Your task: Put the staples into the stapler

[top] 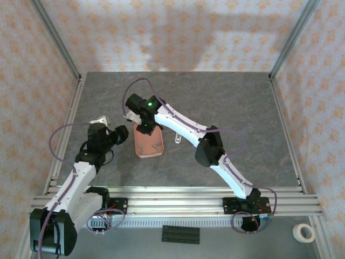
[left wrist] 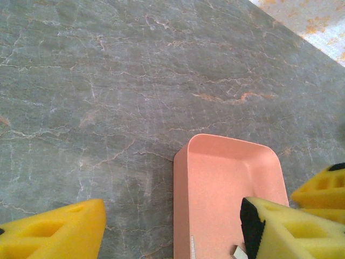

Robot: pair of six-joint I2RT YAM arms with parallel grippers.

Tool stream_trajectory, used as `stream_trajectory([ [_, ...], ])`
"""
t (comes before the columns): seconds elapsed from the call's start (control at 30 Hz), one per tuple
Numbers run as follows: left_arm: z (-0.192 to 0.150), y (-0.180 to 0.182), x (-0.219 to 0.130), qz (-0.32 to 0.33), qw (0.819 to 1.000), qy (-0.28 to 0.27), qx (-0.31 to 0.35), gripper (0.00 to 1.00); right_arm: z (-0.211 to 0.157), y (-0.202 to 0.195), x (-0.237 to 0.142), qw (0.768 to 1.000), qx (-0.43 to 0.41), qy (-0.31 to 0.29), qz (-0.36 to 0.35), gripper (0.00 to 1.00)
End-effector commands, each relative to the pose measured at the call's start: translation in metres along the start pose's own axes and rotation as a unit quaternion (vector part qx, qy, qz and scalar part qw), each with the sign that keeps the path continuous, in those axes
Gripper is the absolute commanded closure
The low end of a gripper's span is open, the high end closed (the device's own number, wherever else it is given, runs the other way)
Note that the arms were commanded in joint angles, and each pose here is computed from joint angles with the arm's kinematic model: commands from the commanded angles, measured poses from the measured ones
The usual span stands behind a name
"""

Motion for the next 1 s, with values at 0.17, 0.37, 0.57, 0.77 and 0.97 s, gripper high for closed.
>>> stream_trajectory([
  [0.17, 0.006, -0.027, 0.001, -0.063, 0.997, -0.025, 0.025, 0.32, -0.037, -0.006, -0.04, 0.992, 0.118, -0.017, -0.04, 0.84],
  [0.37, -0.007, -0.042, 0.01, -0.076, 0.995, -0.016, 0.058, 0.32, -0.095, -0.003, -0.04, 0.964, 0.257, 0.003, -0.065, 0.85],
  [0.57, -0.021, -0.051, 0.02, -0.086, 0.993, 0.003, 0.074, 0.33, -0.158, 0.01, -0.029, 0.914, 0.395, 0.033, -0.084, 0.85],
  [0.77, -0.027, -0.061, 0.022, -0.092, 0.991, 0.009, 0.098, 0.33, -0.201, 0.023, -0.011, 0.864, 0.487, 0.08, -0.102, 0.85],
  [0.97, -0.041, -0.073, 0.025, -0.132, 0.983, 0.032, 0.119, 0.33, -0.226, 0.033, 0.006, 0.834, 0.528, 0.11, -0.116, 0.85],
])
Point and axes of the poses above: each hand's point on the last joint's axis, 136 mm out from that joint toward the fingers, its own x axis out along the fingers, its own y axis along the line the jaws close on, z = x × y, the point moved 3 cm from there along -x, back along the fingers, and after that the axes turned 6 degrees about -x, right-handed, at the moved point
